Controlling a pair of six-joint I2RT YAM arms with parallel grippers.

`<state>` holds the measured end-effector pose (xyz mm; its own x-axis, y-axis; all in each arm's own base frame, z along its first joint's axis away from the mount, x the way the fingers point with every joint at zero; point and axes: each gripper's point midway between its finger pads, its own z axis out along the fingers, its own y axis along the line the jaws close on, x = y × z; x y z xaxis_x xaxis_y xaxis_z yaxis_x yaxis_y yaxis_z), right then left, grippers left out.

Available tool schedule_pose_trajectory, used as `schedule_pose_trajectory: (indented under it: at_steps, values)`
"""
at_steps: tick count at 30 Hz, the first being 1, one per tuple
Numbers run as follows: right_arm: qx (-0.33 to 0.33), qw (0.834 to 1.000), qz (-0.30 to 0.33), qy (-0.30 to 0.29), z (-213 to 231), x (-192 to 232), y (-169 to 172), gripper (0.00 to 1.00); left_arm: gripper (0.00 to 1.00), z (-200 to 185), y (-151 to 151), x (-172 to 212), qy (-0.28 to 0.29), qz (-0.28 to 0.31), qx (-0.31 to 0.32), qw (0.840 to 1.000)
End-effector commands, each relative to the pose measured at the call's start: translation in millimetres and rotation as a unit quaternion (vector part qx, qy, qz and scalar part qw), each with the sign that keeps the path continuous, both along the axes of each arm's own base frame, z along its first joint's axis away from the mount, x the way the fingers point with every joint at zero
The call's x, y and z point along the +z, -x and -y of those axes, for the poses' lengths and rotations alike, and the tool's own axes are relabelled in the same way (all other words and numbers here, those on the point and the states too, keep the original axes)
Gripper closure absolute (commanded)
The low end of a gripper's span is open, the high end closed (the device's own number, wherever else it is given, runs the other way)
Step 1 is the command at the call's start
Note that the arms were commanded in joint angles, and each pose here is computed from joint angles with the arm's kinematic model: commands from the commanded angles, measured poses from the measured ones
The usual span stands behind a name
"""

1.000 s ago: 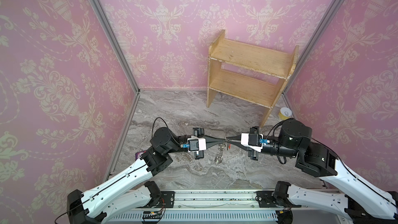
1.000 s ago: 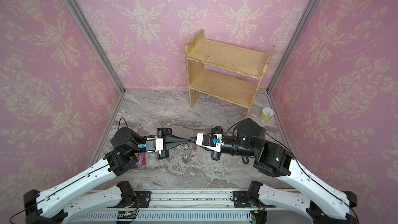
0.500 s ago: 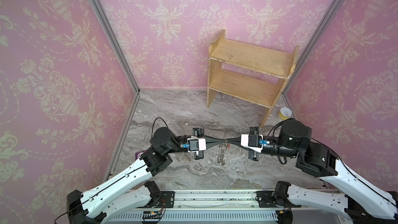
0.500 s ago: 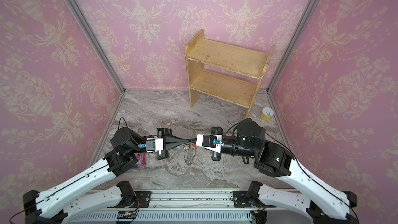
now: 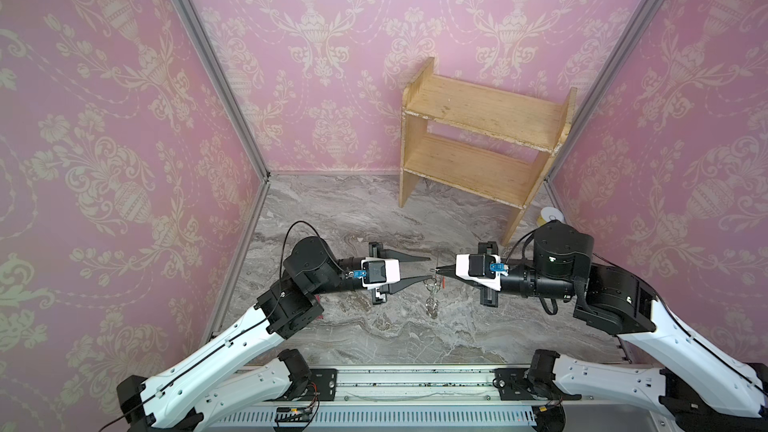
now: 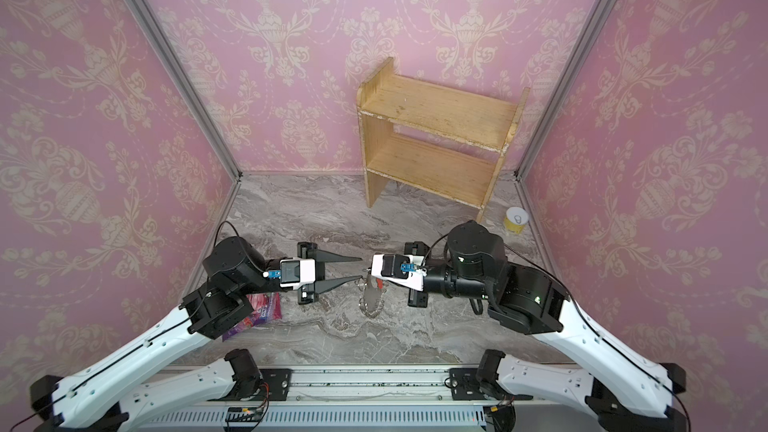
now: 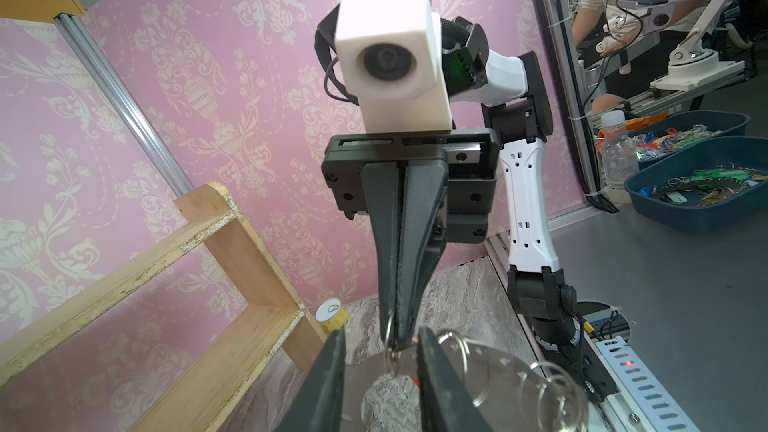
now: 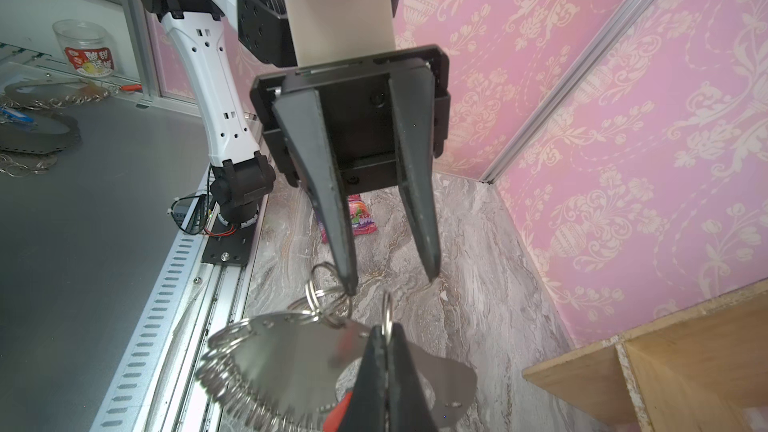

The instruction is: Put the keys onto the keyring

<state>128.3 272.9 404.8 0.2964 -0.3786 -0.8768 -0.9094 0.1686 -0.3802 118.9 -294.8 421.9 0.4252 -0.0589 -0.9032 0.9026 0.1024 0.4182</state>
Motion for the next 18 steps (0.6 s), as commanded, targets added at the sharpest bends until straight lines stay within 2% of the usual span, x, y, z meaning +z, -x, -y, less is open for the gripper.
schedule_pose_trajectory:
  at_steps: [1,9,18]
  values:
    - [-0.020,1.000,-0.007,0.002,4.1,8.0,-3.2,1.00,0.65,-5.8,-5.5,-6.2,-0.040,-0.015,0.026,0.999]
    - [-0.023,0.999,-0.022,0.035,-0.9,3.7,-8.1,1.00,0.63,0.8,-7.3,-26.3,-0.133,-0.032,0.025,0.990]
    - [-0.024,0.999,-0.023,0.038,-0.4,4.2,-8.5,1.00,0.70,6.0,-8.8,-26.5,-0.151,-0.025,0.024,0.988]
